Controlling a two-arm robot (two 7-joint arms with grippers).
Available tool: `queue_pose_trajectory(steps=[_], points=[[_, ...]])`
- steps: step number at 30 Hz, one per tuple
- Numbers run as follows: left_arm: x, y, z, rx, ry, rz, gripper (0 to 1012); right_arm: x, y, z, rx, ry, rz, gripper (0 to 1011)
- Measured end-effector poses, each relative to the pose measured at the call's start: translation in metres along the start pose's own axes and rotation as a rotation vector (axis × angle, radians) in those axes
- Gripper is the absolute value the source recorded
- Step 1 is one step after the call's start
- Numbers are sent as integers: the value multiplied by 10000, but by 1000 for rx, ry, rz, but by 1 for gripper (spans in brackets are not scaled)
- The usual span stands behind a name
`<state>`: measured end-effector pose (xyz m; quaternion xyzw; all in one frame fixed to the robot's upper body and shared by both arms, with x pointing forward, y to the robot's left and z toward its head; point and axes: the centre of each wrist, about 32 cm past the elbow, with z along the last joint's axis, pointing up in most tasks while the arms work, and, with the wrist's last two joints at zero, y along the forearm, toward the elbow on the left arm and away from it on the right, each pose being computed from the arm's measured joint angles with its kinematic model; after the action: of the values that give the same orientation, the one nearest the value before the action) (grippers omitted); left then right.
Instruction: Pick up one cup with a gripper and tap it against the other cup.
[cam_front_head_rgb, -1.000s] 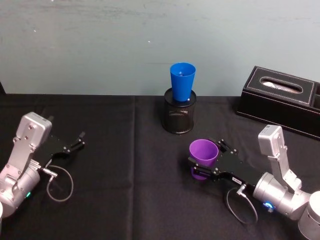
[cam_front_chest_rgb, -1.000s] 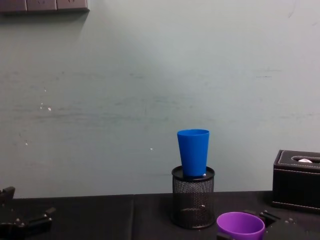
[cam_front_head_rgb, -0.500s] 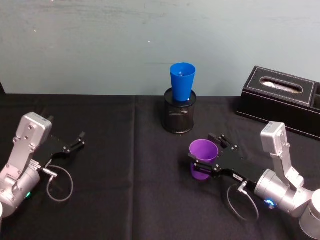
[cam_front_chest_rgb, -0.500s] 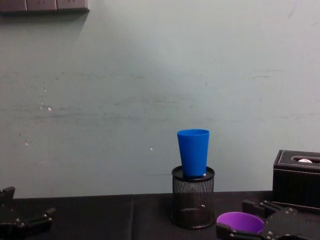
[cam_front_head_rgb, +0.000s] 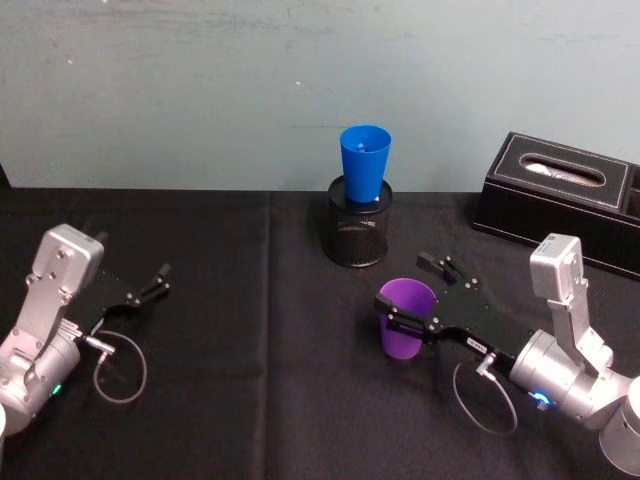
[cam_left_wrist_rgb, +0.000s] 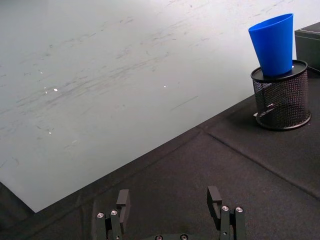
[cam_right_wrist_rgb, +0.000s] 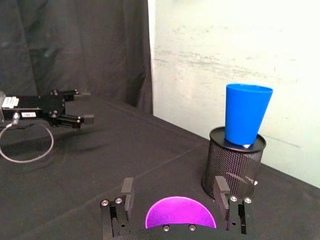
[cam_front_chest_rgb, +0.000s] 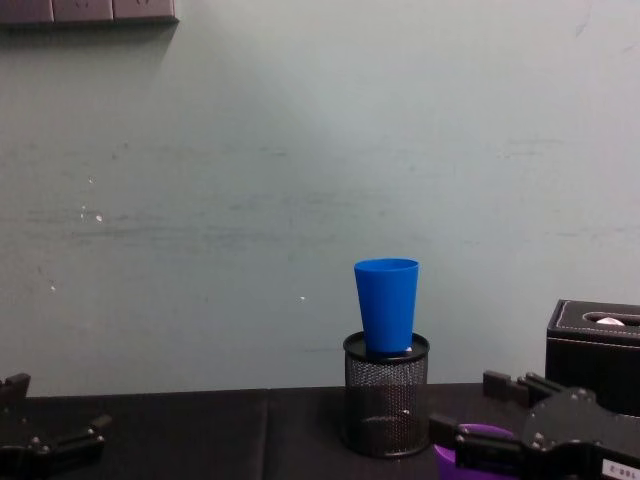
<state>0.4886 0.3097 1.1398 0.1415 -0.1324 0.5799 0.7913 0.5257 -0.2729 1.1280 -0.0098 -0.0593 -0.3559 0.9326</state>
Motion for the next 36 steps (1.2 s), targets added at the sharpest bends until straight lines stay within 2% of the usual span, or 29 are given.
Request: queue_pose_trajectory(steps=[29,36], points=[[0,0,0,0,0,0,1012,-32,-1,21,16,2,-6,1003],[0,0,0,0,0,0,1011,-50,-24,28,23,3,-35,1003]])
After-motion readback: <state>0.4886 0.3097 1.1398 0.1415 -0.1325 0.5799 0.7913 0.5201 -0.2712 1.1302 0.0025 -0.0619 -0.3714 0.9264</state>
